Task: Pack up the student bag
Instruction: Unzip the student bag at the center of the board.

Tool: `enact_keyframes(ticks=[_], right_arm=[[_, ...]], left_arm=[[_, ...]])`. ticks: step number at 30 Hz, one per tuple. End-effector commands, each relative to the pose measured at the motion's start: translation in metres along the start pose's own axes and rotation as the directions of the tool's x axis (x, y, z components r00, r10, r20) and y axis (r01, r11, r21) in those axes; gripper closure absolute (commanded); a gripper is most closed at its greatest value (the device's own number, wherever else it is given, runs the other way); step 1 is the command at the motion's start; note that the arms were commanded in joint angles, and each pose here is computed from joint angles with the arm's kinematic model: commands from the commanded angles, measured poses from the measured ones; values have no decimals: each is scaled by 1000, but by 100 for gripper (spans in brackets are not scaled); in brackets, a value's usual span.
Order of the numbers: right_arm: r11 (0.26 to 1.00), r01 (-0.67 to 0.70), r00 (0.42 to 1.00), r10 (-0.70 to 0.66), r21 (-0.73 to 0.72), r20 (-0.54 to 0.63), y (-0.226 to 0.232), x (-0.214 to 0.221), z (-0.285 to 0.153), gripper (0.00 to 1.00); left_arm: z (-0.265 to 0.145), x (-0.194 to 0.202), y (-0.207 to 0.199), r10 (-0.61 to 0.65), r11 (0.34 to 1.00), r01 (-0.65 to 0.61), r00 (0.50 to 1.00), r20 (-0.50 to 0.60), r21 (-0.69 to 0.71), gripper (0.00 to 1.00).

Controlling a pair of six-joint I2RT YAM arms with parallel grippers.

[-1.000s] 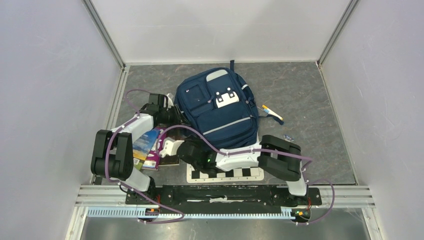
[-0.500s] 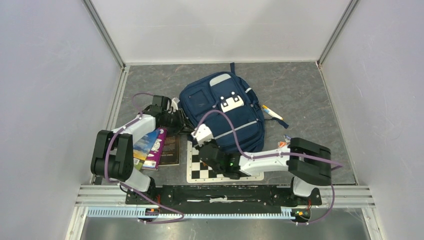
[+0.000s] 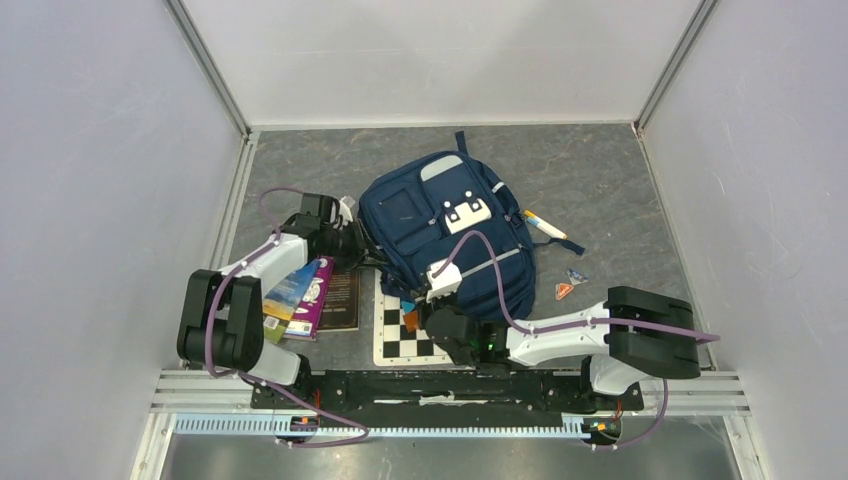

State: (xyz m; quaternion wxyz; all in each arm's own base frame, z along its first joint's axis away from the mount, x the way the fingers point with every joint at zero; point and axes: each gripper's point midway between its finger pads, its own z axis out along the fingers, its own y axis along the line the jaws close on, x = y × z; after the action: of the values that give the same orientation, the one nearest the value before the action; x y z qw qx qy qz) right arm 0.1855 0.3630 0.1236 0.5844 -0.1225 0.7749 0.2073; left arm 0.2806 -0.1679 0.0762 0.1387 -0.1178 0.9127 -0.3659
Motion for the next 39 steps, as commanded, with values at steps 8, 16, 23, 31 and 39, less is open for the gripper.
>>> enact_keyframes(ticks=[8,16,23,31,39], right_arm=[[989,-123,992,126,-81,32,28,-20,-10,75],[987,-65,998,63,-144,-17,35,-17,-4,59],[972,38,995,-59,-230,-84,42,-16,-2,33],[950,-97,976,33,-296,-214,34,-6,0,40],[926,-197,956,110,-322,-270,43,-3,-5,49]], left_arm=[[-22,-47,4,62,997,-49,960,274,-56,98],[-30,-32,7,48,998,-35,958,283,-50,71],[-41,-23,12,59,997,-37,944,323,-73,47],[-40,-8,18,37,998,-19,953,302,-64,40],[-29,17,24,13,999,-1,969,245,-49,39]])
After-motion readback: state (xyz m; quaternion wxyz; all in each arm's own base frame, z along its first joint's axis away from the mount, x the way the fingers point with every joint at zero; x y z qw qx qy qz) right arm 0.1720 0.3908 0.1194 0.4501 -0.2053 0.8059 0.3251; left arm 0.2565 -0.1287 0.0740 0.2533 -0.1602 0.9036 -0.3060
